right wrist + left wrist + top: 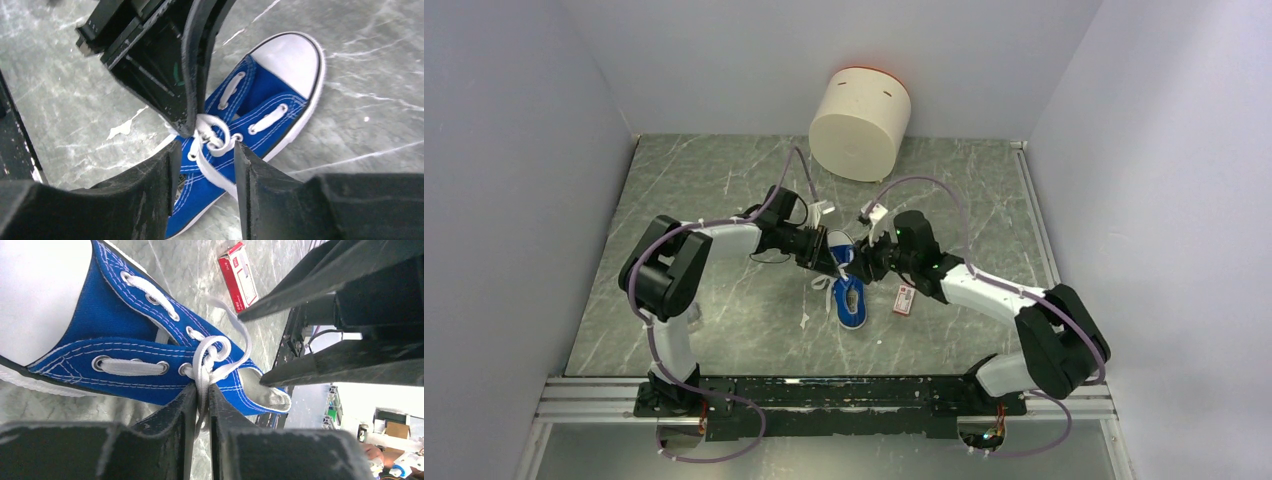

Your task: Tie the shoes

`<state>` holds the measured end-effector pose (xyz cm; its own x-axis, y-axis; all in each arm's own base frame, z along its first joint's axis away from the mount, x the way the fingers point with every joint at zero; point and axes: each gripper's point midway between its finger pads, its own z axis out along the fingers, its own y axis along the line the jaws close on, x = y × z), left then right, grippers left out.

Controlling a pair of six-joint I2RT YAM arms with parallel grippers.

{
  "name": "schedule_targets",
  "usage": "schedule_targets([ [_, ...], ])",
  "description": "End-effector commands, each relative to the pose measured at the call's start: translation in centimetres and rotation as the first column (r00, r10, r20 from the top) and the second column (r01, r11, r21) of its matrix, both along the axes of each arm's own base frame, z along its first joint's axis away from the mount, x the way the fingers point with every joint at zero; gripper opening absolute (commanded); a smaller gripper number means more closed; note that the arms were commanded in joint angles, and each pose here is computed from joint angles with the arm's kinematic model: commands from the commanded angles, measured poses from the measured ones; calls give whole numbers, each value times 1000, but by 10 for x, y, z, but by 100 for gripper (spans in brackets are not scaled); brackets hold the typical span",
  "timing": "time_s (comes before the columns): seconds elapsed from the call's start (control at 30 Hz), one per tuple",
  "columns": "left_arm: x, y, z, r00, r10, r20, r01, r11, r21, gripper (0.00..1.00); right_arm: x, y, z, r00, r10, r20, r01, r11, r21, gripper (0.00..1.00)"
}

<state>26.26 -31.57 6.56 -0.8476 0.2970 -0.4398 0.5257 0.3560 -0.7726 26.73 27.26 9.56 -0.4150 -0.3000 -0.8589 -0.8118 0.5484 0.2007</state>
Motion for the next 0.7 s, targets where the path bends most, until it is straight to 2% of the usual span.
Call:
schedule_targets([
  [0.0, 7, -6, 2, 999, -18, 27, 18, 1000, -7, 18, 18, -6, 16, 998, -64, -29, 65, 998, 24, 47],
  [0.17, 7, -7, 4, 999, -23, 29, 24, 1000, -12, 15, 31, 5, 10, 995, -38, -96, 41, 999, 28, 42],
  [0.43, 5, -8, 6, 999, -31, 25, 32, 999, -24, 15, 32, 13, -14, 979, -24, -201, 25, 1000, 1, 40],
  [0.67, 4, -7, 5, 999, -36, 22, 36, 999, -18, 15, 27, 8, -26, 976, -5, -220, -7, 999, -51, 28],
])
